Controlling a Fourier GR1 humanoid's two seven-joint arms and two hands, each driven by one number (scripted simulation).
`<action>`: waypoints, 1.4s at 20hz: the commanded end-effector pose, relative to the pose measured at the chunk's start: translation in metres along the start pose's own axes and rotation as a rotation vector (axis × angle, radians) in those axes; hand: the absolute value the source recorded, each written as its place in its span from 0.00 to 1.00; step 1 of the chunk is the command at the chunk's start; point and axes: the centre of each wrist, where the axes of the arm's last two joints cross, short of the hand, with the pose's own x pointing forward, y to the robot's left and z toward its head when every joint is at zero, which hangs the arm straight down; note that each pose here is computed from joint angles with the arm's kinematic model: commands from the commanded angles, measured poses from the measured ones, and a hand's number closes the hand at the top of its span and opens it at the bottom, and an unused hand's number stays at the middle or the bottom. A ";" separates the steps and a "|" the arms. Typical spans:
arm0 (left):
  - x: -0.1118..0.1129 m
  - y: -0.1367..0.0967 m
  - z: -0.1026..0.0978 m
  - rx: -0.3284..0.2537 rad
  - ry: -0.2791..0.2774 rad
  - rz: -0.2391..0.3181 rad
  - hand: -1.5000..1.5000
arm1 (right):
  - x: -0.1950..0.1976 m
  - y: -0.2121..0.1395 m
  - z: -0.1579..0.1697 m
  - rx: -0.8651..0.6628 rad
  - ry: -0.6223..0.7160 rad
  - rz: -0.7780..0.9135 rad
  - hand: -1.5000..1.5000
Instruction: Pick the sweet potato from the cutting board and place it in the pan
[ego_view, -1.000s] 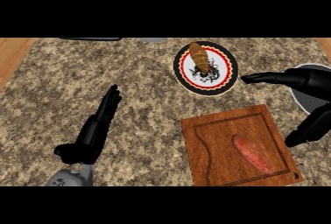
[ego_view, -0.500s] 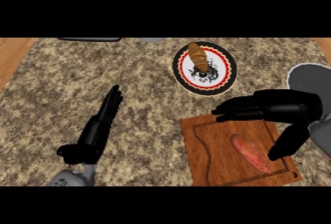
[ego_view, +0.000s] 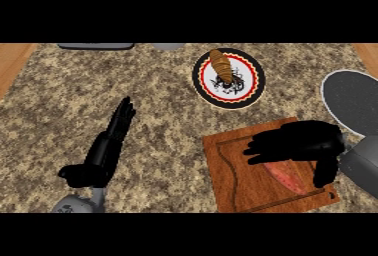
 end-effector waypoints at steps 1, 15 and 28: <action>-0.001 0.015 0.013 0.003 0.010 -0.015 0.50 | -0.014 0.017 0.005 0.082 -0.083 -0.055 0.00; -0.004 0.010 0.016 0.006 0.013 0.007 0.50 | -0.047 0.026 -0.022 0.067 -0.076 -0.104 0.00; 0.014 0.006 -0.002 0.000 0.002 -0.010 0.50 | -0.041 0.053 -0.073 0.191 -0.109 0.062 1.00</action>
